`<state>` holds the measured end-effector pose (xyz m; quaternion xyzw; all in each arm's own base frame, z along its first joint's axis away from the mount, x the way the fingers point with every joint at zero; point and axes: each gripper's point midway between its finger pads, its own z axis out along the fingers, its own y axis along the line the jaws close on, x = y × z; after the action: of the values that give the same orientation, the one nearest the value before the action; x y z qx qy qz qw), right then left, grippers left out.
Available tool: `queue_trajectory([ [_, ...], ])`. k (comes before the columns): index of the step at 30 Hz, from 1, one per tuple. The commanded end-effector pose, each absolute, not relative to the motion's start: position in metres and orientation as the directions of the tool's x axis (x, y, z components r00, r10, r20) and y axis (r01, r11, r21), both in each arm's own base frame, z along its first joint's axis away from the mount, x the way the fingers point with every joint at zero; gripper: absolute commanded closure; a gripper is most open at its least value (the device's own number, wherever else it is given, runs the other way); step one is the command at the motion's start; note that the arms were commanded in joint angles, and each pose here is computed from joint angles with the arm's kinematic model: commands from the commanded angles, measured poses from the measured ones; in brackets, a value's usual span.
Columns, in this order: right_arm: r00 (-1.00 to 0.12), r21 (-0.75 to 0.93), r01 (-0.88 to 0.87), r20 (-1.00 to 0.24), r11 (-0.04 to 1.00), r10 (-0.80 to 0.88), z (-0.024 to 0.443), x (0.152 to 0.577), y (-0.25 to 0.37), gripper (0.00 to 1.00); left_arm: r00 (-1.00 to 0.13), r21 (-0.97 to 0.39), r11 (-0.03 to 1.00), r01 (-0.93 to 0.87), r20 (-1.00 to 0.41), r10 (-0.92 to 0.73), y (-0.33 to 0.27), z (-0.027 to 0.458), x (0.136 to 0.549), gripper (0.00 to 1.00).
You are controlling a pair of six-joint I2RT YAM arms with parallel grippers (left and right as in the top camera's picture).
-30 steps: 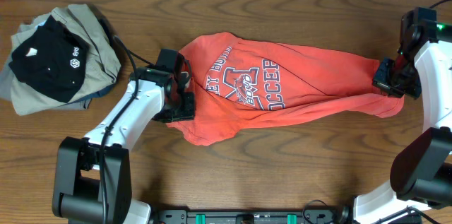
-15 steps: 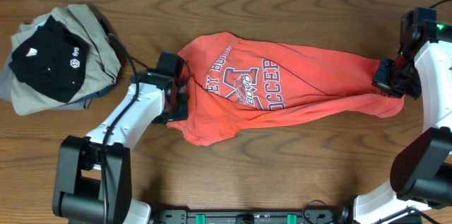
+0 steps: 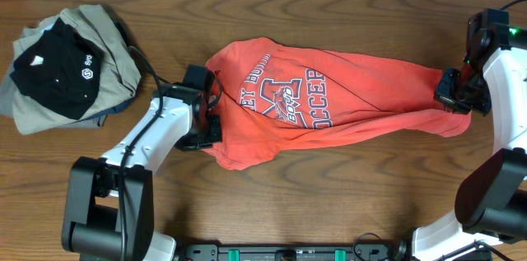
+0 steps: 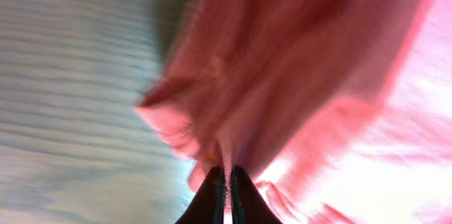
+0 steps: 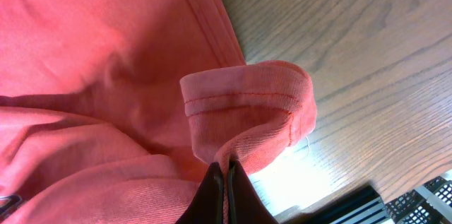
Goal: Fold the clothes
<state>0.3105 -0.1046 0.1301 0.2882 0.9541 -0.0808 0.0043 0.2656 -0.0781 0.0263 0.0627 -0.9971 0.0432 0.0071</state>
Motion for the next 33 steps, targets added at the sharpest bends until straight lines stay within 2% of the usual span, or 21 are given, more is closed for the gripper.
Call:
queue_trajectory([
  [1, -0.840, -0.165, 0.541, -0.058, 0.824, 0.540, 0.131, 0.309, -0.108, 0.99, -0.996, -0.422, 0.903, -0.080, -0.005, -0.091, -0.137, 0.071, 0.282, 0.94],
  [2, -0.840, -0.165, 0.541, -0.058, 0.824, 0.540, 0.131, 0.309, -0.108, 0.99, -0.998, -0.555, 0.831, -0.045, -0.019, -0.067, -0.161, 0.089, 0.286, 0.94],
  [4, -0.839, -0.164, 0.542, -0.060, 0.824, 0.540, 0.131, 0.309, -0.108, 0.99, -0.997, -0.734, 0.678, 0.045, -0.079, -0.020, -0.194, 0.121, 0.296, 0.94],
  [5, -0.839, -0.164, 0.543, -0.061, 0.824, 0.541, 0.131, 0.310, -0.108, 0.99, -0.993, -0.798, 0.596, 0.090, -0.117, -0.007, -0.209, 0.138, 0.302, 0.94],
  [7, -0.838, -0.164, 0.545, -0.061, 0.823, 0.543, 0.131, 0.309, -0.108, 0.99, -0.988, -0.827, 0.551, 0.110, -0.154, -0.033, -0.220, 0.150, 0.314, 0.94],
  [12, -0.838, -0.165, 0.544, -0.059, 0.823, 0.542, 0.131, 0.309, -0.108, 0.99, -0.989, -0.749, 0.659, 0.065, -0.137, -0.058, -0.218, 0.128, 0.312, 0.94],
  [19, -0.837, -0.162, 0.546, -0.067, 0.822, 0.543, 0.131, 0.311, -0.108, 0.99, -0.999, -0.544, 0.839, 0.013, -0.044, -0.013, -0.209, 0.081, 0.271, 0.93],
  [20, -0.837, -0.162, 0.545, -0.066, 0.822, 0.543, 0.131, 0.311, -0.108, 0.99, -0.999, -0.506, 0.862, 0.013, -0.047, -0.012, -0.205, 0.077, 0.269, 0.83],
  [21, -0.838, -0.163, 0.545, -0.065, 0.822, 0.543, 0.131, 0.310, -0.108, 0.99, -0.998, -0.468, 0.883, 0.016, -0.060, -0.014, -0.201, 0.073, 0.270, 0.66],
  [22, -0.838, -0.163, 0.545, -0.065, 0.822, 0.543, 0.131, 0.310, -0.108, 0.99, -0.996, -0.430, 0.903, 0.015, -0.083, -0.023, -0.195, 0.071, 0.274, 0.53],
  [28, -0.838, -0.164, 0.544, -0.061, 0.823, 0.542, 0.131, 0.309, -0.108, 0.98, -0.964, -0.330, 0.944, -0.014, -0.246, -0.100, -0.167, 0.071, 0.317, 0.40],
  [33, -0.838, -0.164, 0.545, -0.060, 0.823, 0.543, 0.131, 0.309, -0.108, 0.99, -0.936, -0.309, 0.950, -0.039, -0.322, -0.143, -0.157, 0.074, 0.339, 0.38],
])
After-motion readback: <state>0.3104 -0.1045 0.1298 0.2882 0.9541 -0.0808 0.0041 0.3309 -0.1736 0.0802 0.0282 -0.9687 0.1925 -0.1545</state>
